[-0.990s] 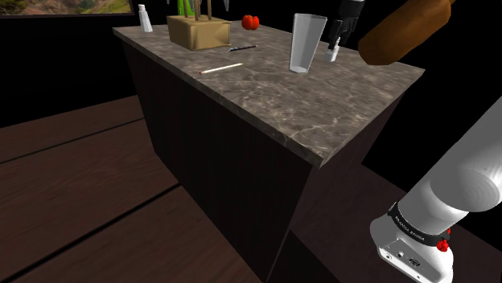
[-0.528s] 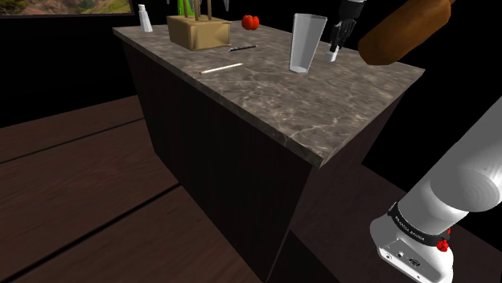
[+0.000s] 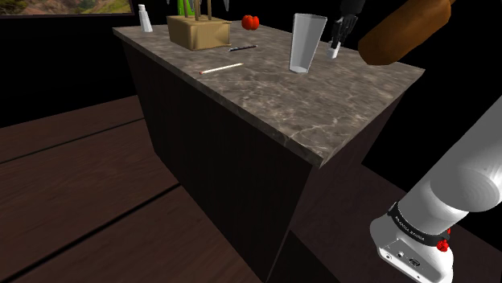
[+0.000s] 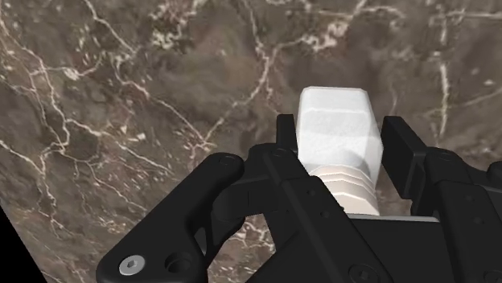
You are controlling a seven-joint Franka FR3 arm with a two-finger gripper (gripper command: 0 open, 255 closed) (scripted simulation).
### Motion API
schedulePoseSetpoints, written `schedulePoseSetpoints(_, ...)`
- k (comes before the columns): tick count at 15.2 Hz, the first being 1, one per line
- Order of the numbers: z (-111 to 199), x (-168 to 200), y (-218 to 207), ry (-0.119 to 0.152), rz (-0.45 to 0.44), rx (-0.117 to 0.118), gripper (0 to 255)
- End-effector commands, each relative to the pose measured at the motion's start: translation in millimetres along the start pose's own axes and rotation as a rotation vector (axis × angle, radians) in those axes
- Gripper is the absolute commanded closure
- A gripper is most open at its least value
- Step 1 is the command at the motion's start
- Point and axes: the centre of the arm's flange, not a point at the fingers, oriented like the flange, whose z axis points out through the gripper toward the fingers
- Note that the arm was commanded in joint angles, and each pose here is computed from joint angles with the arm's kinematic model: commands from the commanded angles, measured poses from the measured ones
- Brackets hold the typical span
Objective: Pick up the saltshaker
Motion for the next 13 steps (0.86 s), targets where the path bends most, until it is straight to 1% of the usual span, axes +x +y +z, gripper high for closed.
schedulePoseSetpoints(1,-11,1,1,0.0,0.0,0.0,255)
schedulePoseSetpoints(11,-63,6,7,0.0,0.0,0.0,255)
schedulePoseSetpoints(13,-64,6,7,0.0,0.0,0.0,255)
